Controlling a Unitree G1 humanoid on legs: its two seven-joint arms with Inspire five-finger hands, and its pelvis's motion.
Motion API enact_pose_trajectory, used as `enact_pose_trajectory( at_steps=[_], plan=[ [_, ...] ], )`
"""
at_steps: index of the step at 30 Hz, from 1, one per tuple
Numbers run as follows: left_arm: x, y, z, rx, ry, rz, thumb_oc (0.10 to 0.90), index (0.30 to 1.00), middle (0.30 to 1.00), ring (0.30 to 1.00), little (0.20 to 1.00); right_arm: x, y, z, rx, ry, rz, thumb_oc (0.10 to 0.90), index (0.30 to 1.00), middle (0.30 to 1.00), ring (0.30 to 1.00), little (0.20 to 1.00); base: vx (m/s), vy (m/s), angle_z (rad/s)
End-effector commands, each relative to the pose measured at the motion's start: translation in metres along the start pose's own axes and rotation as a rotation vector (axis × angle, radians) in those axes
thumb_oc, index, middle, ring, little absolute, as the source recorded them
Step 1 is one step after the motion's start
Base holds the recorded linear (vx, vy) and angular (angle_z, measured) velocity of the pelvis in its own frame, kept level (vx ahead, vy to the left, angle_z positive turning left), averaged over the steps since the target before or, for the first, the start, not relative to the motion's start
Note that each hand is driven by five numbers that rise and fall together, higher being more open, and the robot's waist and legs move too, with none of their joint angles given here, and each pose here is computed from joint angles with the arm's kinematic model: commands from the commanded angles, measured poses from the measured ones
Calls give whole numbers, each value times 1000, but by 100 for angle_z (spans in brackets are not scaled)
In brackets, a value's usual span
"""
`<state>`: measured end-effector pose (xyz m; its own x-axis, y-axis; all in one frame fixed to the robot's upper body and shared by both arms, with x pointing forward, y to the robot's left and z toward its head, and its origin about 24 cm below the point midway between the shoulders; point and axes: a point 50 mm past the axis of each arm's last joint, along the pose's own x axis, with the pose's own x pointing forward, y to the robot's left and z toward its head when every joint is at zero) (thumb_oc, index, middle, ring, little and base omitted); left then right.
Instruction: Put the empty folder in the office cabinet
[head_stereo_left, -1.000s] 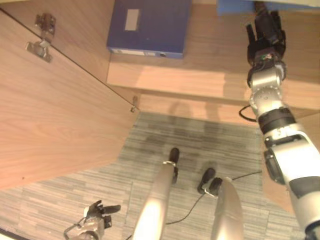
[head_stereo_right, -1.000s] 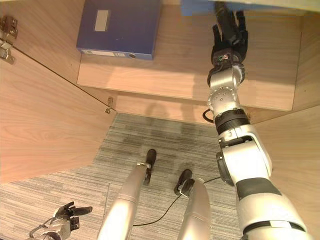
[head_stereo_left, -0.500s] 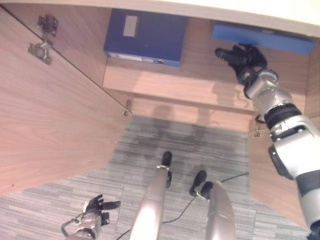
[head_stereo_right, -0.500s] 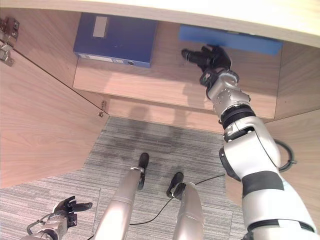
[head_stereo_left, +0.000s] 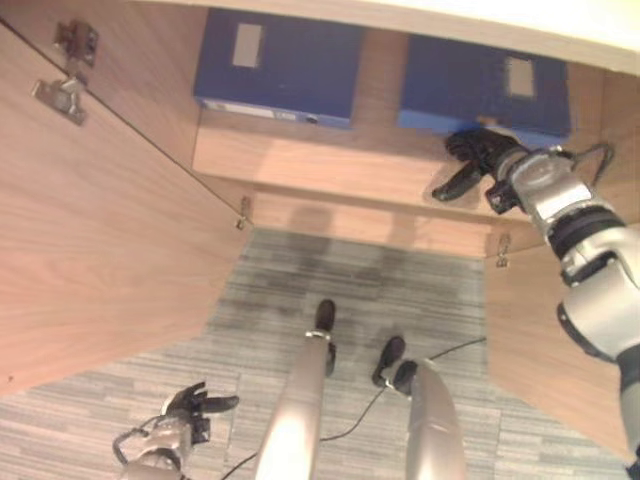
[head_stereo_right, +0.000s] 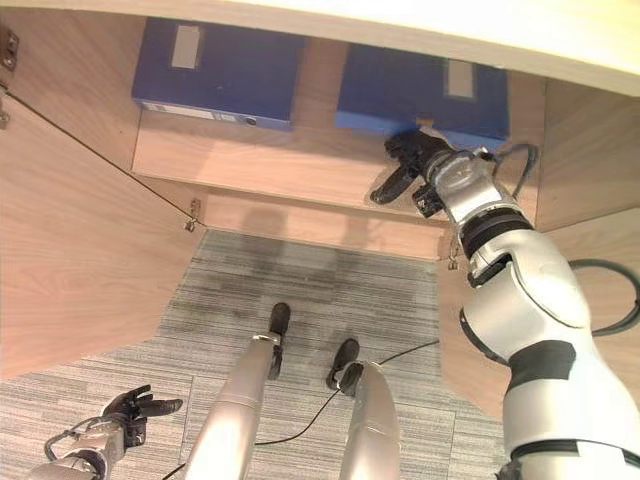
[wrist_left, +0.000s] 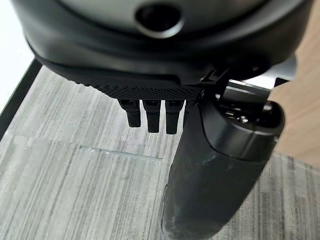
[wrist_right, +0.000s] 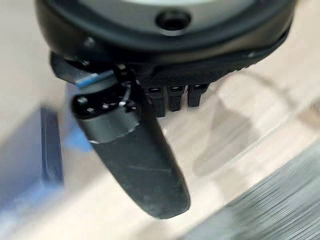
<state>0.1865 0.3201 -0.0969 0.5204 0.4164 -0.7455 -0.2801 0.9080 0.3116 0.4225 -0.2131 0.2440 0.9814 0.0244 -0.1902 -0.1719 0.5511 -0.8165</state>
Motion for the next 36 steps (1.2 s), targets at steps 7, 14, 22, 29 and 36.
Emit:
enact_pose_trajectory(
  at_steps=[7, 14, 22, 29, 36],
  plan=[
    [-3, 15, -17, -36, 43, 10, 800, 900, 900, 900, 900, -22, 21, 20, -453, -118, 301, 800, 900, 900, 900, 900, -12, -2, -8],
    [-3, -7, -24, -43, 41, -49, 800, 900, 900, 900, 900, -28, 62, 8, -551, -142, 492, 800, 900, 900, 900, 900, -20, -23, -3],
    [-7, -5, -42, -14, 68, -44, 800, 900, 900, 900, 900, -30, 93, -11, -585, -141, 577, 800, 900, 900, 900, 900, -23, -36, 0],
    [-15, 3, -74, 53, 149, -44, 800, 900, 900, 900, 900, -34, 128, -36, -530, -137, 658, 800, 900, 900, 900, 900, 29, -49, -2],
    [-28, 3, -111, 149, 245, -77, 800, 900, 900, 900, 900, -40, 168, -72, -290, -85, 707, 800, 900, 900, 900, 900, -4, -51, 6]
  ],
)
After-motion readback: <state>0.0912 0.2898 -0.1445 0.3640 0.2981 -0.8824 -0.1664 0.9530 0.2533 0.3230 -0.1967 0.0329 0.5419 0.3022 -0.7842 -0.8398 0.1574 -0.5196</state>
